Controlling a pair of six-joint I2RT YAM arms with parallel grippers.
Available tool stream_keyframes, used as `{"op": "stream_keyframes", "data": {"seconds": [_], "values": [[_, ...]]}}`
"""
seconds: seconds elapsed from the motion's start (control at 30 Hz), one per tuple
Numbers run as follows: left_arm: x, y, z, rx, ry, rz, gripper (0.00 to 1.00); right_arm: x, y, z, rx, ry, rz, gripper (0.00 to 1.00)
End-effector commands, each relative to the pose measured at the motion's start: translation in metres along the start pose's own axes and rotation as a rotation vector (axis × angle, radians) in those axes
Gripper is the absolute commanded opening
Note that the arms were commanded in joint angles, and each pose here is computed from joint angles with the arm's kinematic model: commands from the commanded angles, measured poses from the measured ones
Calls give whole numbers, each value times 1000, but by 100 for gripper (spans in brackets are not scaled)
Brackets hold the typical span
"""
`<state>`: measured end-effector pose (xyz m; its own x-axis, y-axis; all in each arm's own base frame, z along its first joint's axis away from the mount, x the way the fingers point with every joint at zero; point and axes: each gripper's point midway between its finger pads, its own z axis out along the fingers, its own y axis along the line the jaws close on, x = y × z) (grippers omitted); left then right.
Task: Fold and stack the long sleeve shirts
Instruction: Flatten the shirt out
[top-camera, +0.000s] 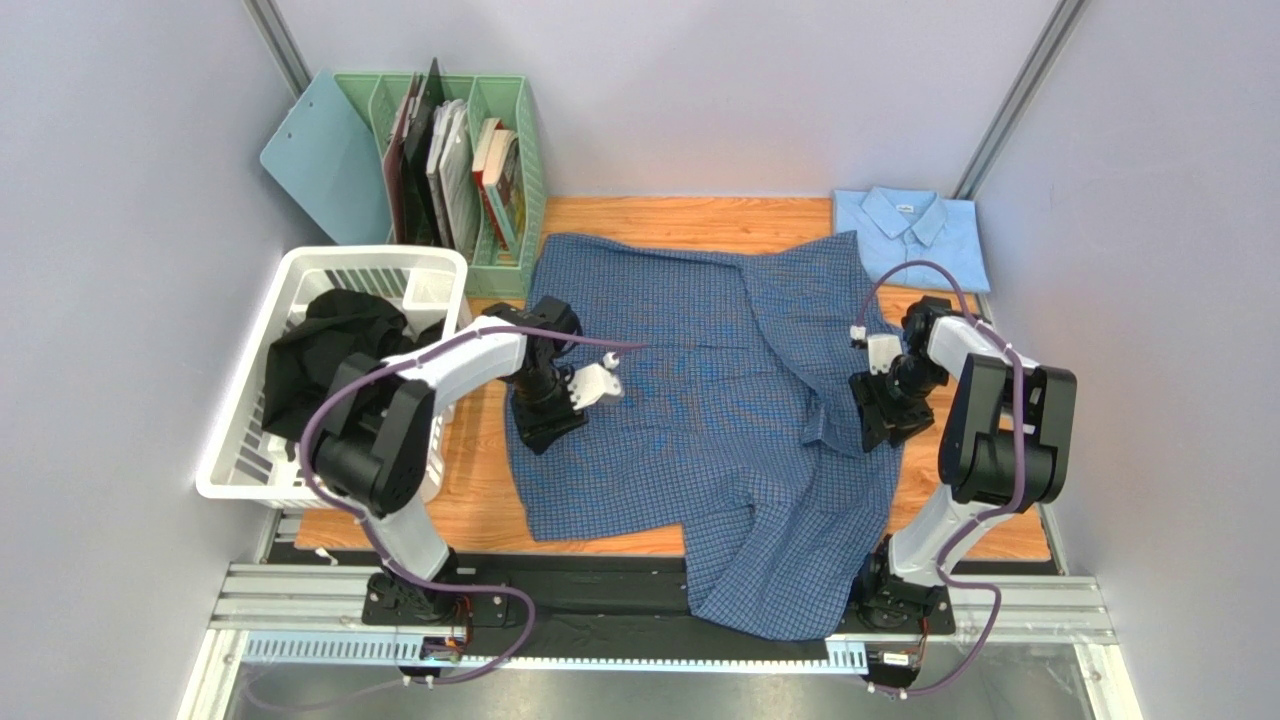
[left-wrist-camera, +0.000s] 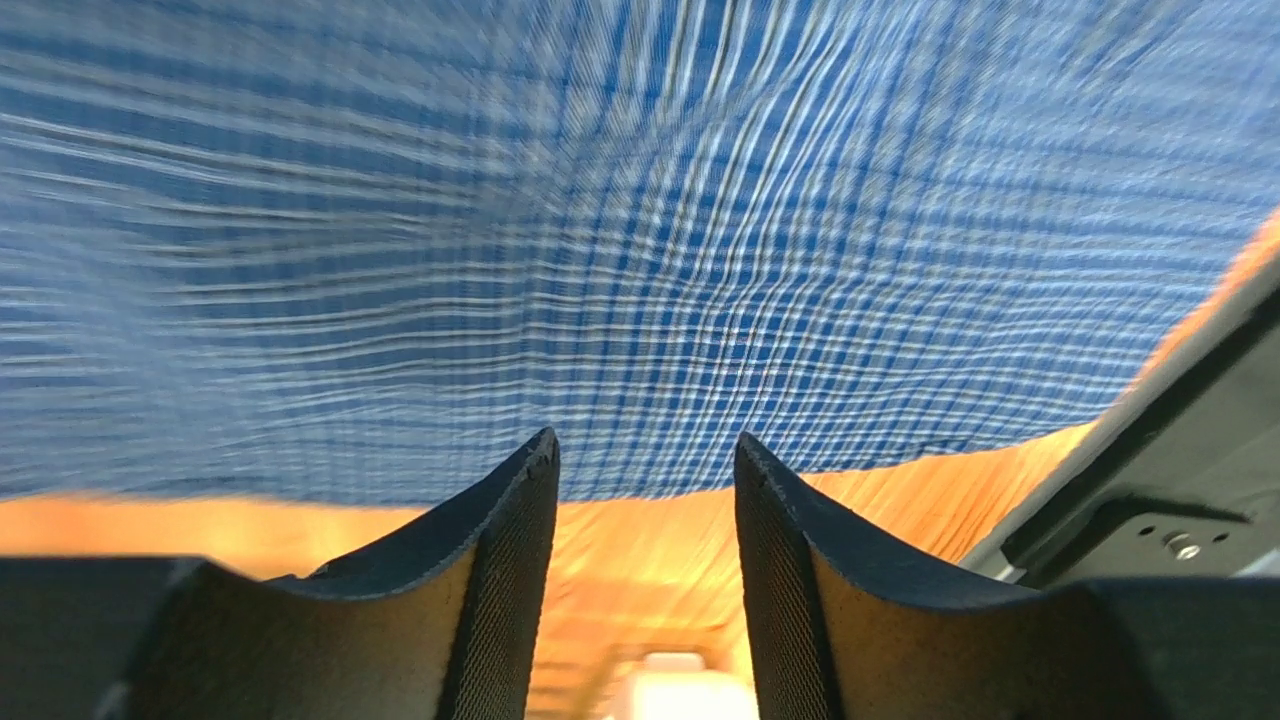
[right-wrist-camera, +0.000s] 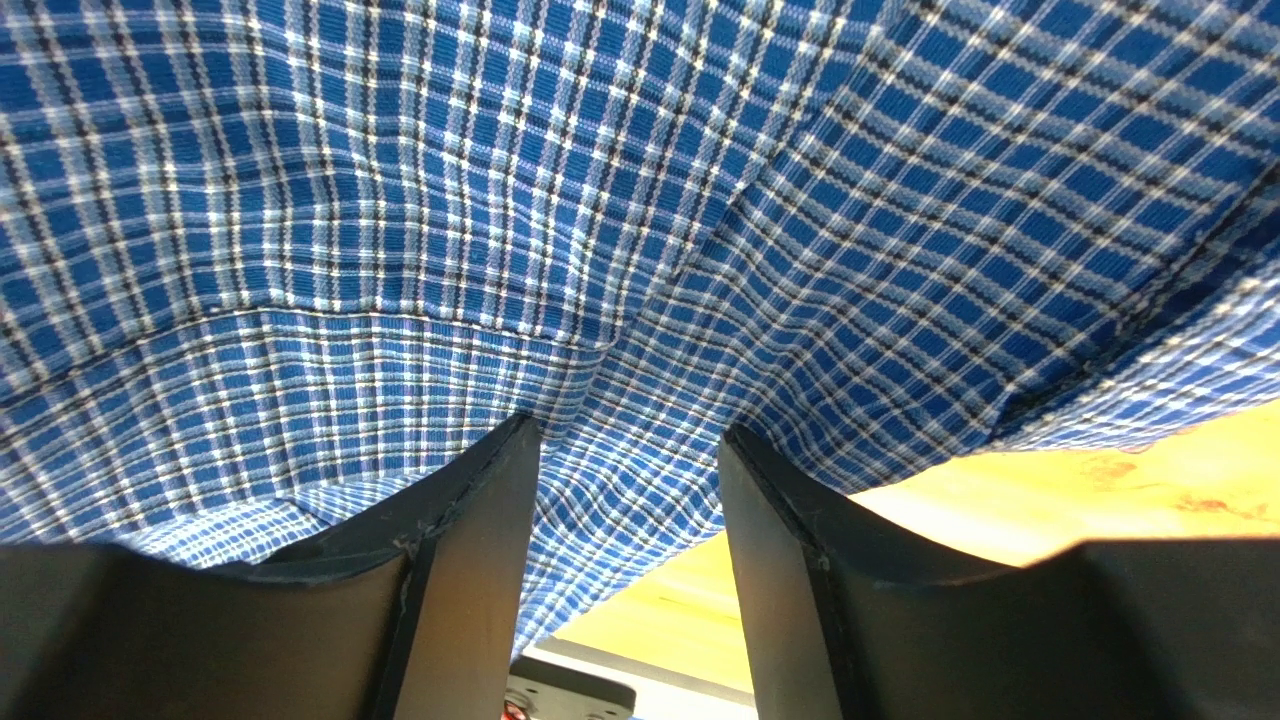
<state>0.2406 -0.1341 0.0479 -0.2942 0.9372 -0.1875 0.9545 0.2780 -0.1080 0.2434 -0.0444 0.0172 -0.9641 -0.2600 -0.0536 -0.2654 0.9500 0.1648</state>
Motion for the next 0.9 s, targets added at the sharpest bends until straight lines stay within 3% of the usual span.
{"op": "stream_keyframes", "data": {"seconds": [0.0,0.17,0.33,0.43,0.57,0.67,0.87], "values": [[35,2,23,9,119,-14,52,14,-9,0,67,30,-71,53],[67,1,36,-13,237,28,49,34,-5,3,76,64,-84,53],[72,2,30,-39,247,50,50,34,1,-9,66,30,-96,53],[44,1,4,-47,130,46,56,9,20,-41,-10,-109,-88,53],[-18,11,-45,-72,-165,0,66,-18,54,-85,-103,-267,-105,56],[-52,38,-85,-125,-358,-70,70,-20,66,-84,-61,-246,-153,63],[-82,62,-121,-145,-518,-160,70,-22,89,-79,-161,-230,-55,70]]}}
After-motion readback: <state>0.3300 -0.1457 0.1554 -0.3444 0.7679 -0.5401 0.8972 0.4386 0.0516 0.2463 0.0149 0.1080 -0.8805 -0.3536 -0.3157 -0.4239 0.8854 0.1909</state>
